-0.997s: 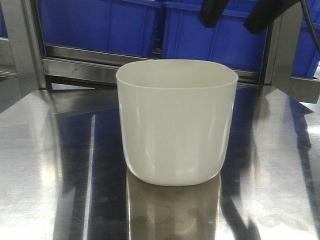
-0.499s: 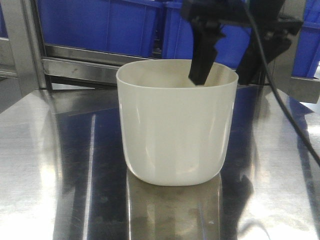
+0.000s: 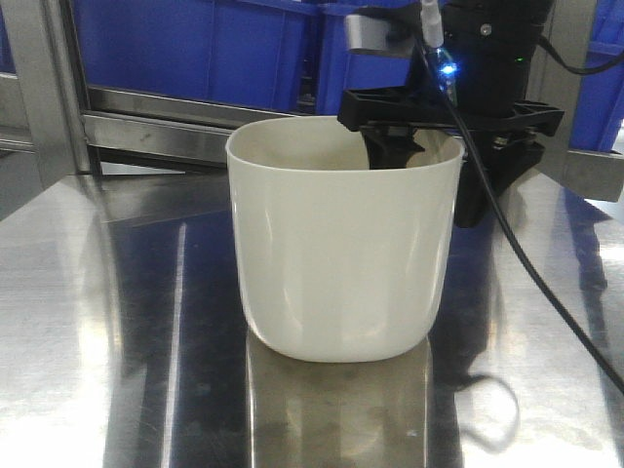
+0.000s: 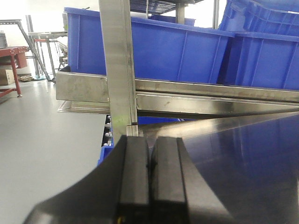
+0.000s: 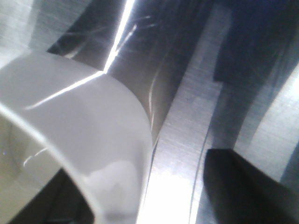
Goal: Move white bin to right shelf second layer
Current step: 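Lower the right gripper onto the rim of the white bin, then close the right gripper on the bin rim and lift it, then hold the lifted bin in the right gripper and back away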
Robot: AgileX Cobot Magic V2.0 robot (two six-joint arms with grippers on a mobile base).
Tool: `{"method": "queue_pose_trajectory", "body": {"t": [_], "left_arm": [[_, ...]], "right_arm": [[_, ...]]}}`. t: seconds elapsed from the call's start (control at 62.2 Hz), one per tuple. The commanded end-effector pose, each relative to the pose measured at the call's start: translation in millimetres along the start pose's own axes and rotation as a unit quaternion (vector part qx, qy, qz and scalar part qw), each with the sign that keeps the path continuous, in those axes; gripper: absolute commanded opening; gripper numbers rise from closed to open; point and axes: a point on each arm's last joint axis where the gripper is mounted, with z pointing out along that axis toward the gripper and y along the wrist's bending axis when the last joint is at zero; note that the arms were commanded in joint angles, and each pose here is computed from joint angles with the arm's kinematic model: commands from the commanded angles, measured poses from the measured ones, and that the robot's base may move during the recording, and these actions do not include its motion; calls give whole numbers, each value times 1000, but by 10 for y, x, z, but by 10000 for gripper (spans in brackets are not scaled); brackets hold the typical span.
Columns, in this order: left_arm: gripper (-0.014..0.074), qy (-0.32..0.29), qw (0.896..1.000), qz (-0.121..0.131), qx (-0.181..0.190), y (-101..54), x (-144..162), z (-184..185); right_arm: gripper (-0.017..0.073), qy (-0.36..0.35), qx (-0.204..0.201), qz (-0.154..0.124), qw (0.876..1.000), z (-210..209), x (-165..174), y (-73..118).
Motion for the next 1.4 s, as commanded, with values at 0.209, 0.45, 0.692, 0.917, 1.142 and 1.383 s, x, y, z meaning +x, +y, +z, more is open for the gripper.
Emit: {"method": "queue_pose_trajectory", "body": {"t": [0.209, 0.45, 0.692, 0.917, 1.142, 1.383], "left_arm": [[85, -33, 999, -6, -3, 4, 26, -5], [85, -33, 999, -6, -3, 4, 26, -5], [85, -33, 999, -6, -3, 4, 26, -5], [85, -33, 999, -6, -3, 4, 26, -5], [85, -33, 999, -6, -3, 4, 26, -5], [85, -33, 999, -6, -3, 4, 26, -5]], "right_arm": [[77, -72, 12, -24, 997, -394, -56, 22], [52, -216, 27, -47, 975, -1087, 4, 21], [52, -378, 31, -25, 925, -1850, 369, -155], [52, -488, 65, 14, 870, -2164, 1115, -420], [52, -535, 102, 46, 837, -2080, 1869, -532], [52, -545, 112, 53, 829, -1997, 2137, -532]]}}
